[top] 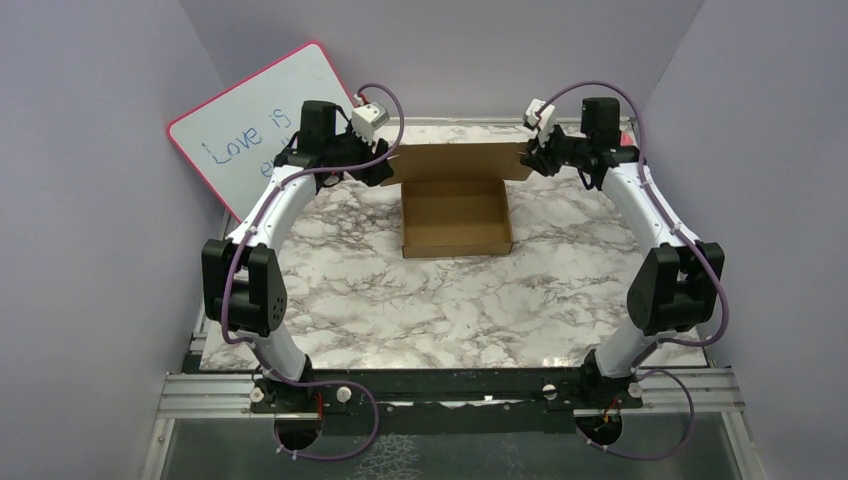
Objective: Fold the paper box
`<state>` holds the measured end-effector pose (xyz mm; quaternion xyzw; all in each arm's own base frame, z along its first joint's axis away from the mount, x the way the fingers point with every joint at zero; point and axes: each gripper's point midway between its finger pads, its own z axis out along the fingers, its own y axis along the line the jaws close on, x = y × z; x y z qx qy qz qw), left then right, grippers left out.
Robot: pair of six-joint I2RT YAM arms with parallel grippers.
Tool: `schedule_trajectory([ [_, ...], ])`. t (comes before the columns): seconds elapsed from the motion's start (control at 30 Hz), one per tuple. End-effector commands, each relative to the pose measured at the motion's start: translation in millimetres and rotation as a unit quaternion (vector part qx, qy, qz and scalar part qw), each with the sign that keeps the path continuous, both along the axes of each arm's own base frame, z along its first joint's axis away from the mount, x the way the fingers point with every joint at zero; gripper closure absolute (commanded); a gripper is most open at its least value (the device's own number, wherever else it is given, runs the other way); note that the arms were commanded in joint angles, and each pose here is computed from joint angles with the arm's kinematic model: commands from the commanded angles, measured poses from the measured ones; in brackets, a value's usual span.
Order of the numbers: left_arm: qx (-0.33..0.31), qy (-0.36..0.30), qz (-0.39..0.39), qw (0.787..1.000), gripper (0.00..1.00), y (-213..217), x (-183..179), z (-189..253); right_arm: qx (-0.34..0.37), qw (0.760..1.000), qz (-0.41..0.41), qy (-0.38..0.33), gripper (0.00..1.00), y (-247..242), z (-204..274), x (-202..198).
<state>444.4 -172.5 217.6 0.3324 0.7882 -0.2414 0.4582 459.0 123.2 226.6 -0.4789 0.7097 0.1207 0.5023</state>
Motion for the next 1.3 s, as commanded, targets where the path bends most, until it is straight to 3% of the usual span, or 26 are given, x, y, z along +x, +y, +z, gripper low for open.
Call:
schedule_trajectory([
  [0.0, -0.007, -0.013, -0.026, 1.0, 0.43, -5, 1, 14, 0.017, 1.0, 0.019, -0.011, 0.74, 6, 12, 7],
  [0.13, -0.015, -0.01, -0.03, 0.999, 0.5, -8, -1, 17, 0.023, 0.999, 0.023, -0.009, 0.88, 8, 16, 5],
  [0.3, -0.029, -0.001, -0.038, 0.999, 0.62, -14, -3, 20, 0.042, 0.999, 0.031, 0.011, 0.95, 14, 19, -1],
  [0.67, -0.038, 0.021, -0.009, 0.999, 0.73, -27, -4, 22, 0.088, 0.994, 0.001, 0.072, 0.97, 20, 14, -9],
  [0.93, -0.032, 0.045, 0.042, 0.998, 0.9, -25, -4, 12, 0.093, 0.991, -0.076, 0.062, 0.99, 15, 8, -7],
  [1.13, -0.02, 0.037, 0.049, 0.998, 0.9, -29, -10, 14, 0.087, 0.991, -0.089, 0.042, 0.99, 14, 9, -10],
  [1.2, -0.011, 0.028, 0.056, 0.998, 0.77, -25, -11, 16, 0.083, 0.993, -0.078, 0.033, 0.99, 15, 9, -12],
  [1.27, 0.013, 0.01, 0.077, 0.997, 0.72, -13, -7, 16, 0.077, 0.994, -0.069, 0.024, 0.99, 16, 8, -15],
])
